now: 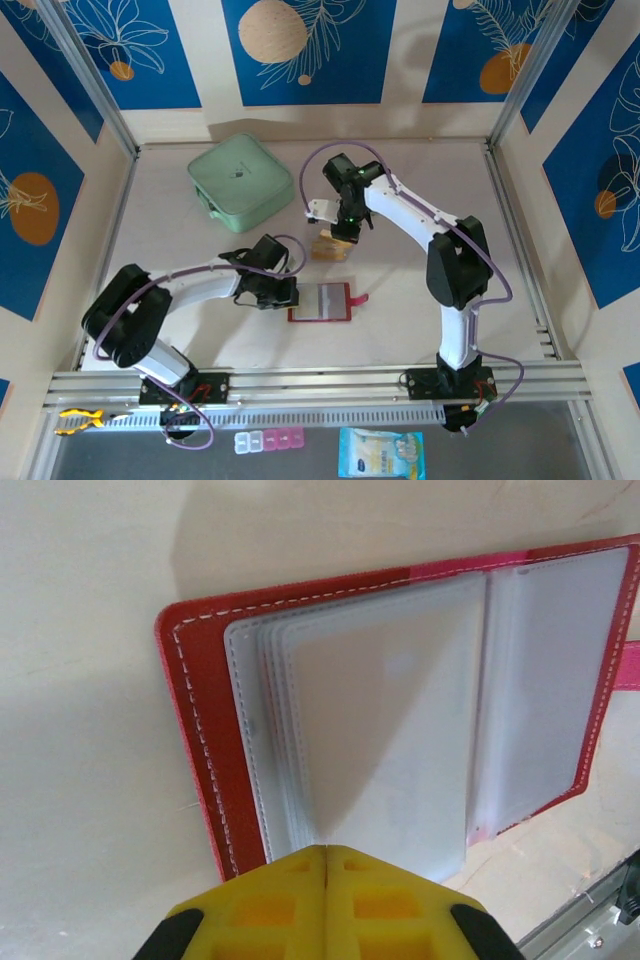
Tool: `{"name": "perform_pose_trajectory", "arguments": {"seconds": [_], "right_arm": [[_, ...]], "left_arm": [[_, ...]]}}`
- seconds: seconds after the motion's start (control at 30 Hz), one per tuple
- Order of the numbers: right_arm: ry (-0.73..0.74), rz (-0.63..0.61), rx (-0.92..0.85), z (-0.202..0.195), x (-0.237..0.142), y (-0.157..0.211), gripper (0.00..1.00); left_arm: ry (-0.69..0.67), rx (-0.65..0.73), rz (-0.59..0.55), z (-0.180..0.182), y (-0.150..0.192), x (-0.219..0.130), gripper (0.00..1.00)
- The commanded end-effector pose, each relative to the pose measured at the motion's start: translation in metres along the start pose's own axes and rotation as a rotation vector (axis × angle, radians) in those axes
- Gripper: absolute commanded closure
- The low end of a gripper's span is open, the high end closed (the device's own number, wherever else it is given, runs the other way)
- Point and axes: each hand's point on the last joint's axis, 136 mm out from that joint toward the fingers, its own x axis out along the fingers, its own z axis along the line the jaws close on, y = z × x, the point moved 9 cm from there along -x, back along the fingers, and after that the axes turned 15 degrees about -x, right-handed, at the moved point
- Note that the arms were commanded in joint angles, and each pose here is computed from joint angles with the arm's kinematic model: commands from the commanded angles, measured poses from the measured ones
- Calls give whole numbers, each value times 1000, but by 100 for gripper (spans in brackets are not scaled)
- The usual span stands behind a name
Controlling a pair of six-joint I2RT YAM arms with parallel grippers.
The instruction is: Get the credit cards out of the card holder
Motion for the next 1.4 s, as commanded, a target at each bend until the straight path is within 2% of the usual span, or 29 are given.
{"name": "perform_pose_trajectory", "arguments": {"seconds": [0.0, 0.27, 0.53, 0.67, 0.8, 0.97, 1.23, 1.37], "right_arm": [[-19, -6, -64, -2, -3, -8, 98], [-33, -11, -92, -8, 6, -14, 97], [-29, 5, -81, -9, 10, -14, 79], [-2, -5, -65, -8, 0, -14, 78], [28, -67, -2, -3, -14, -16, 79], [54, -163, 171, 8, -25, -17, 79], [52, -344, 598, 44, -25, -18, 79], [4, -407, 815, 63, -21, -14, 80]], "left_arm": [[-12, -8, -26, 3, -1, -10, 93], [-2, -37, -53, 13, -4, -18, 93], [2, -57, -53, 22, -4, -19, 93], [9, -58, -46, 22, -4, -18, 93], [29, -56, -38, 20, -5, -16, 93], [66, -54, -18, 15, -8, -11, 94], [92, -48, 1, 11, -9, -5, 97], [71, -53, 9, 15, -9, -1, 98]]}}
